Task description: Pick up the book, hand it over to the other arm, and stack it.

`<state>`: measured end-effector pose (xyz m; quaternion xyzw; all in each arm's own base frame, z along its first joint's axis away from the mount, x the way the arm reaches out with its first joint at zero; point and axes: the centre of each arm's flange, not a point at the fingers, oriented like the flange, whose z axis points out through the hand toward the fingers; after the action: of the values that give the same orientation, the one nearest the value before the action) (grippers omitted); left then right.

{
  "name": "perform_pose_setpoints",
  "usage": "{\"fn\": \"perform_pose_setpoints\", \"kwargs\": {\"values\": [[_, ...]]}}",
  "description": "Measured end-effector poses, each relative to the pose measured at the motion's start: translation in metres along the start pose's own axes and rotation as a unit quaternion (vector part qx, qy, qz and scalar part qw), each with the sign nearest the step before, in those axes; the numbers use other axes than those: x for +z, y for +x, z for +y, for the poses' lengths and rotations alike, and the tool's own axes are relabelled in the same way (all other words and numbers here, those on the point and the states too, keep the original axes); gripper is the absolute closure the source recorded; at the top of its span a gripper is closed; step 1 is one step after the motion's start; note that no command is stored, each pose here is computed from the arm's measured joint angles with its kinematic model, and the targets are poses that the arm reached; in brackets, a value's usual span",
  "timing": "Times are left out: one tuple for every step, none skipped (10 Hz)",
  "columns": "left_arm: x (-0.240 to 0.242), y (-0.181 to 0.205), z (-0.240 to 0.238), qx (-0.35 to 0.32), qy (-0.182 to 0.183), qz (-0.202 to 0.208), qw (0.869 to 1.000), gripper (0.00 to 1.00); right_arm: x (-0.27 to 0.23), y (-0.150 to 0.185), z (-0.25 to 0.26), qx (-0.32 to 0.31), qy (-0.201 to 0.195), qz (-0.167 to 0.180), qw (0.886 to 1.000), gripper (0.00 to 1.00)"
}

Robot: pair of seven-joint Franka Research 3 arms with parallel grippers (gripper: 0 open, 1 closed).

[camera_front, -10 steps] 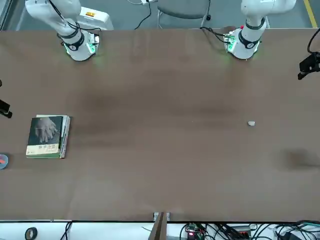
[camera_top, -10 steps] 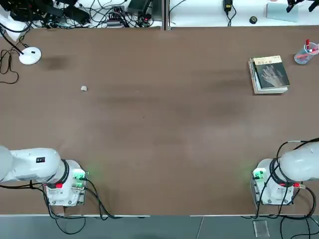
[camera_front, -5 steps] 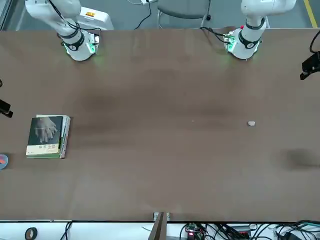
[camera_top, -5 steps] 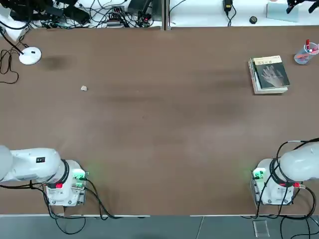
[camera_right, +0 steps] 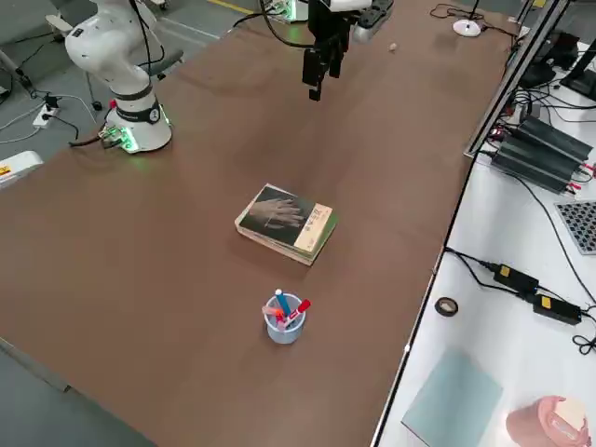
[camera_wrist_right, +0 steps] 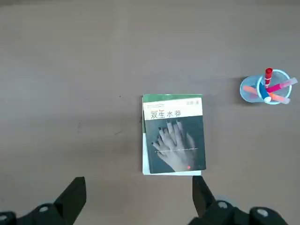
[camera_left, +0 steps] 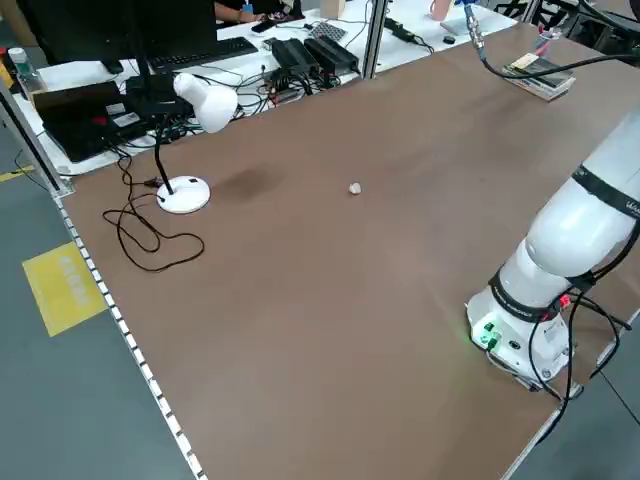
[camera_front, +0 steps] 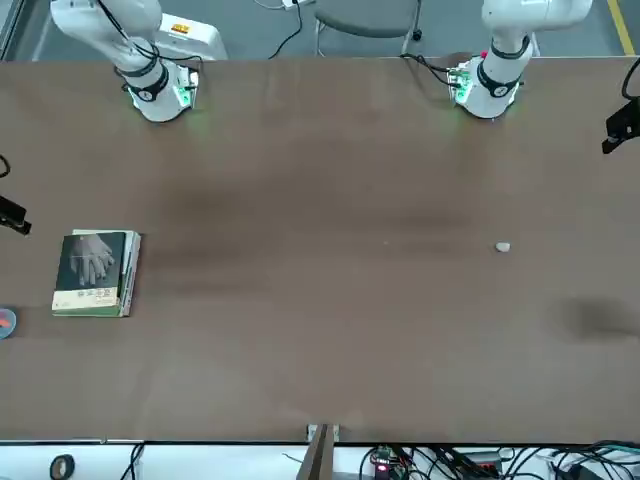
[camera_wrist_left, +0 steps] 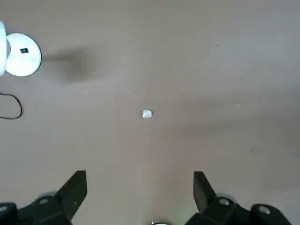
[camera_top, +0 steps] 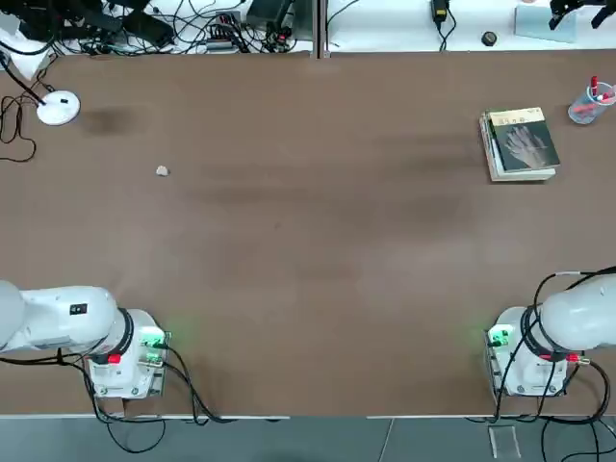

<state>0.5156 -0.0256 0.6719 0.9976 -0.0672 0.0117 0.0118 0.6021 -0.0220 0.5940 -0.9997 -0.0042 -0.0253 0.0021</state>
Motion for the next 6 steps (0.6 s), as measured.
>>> {"fn": "perform_pose_setpoints", "kwargs": {"values": [[0.000,0.000,0.000,-0.004,0.000,0.000,1.000,0.00,0.001,-0.001,-0.005,-0.006,-0.001,-0.004,1.000,0.00],[0.000,0.000,0.000,-0.008,0.000,-0.001,1.000,0.00,0.001,-0.001,-0.010,-0.011,-0.003,-0.007,1.000,0.00],[0.000,0.000,0.000,-0.013,0.000,-0.001,1.000,0.00,0.002,-0.002,-0.014,-0.015,-0.004,-0.010,1.000,0.00],[0.000,0.000,0.000,-0.020,0.000,-0.001,1.000,0.00,0.002,-0.002,-0.016,-0.017,-0.005,-0.012,1.000,0.00],[0.000,0.001,0.001,-0.025,0.000,-0.001,1.000,0.00,0.002,-0.002,-0.016,-0.018,-0.007,-0.013,1.000,0.00],[0.000,0.001,0.001,-0.029,0.000,-0.001,1.000,0.00,0.001,-0.003,-0.016,-0.018,-0.007,-0.013,1.000,0.00]]}}
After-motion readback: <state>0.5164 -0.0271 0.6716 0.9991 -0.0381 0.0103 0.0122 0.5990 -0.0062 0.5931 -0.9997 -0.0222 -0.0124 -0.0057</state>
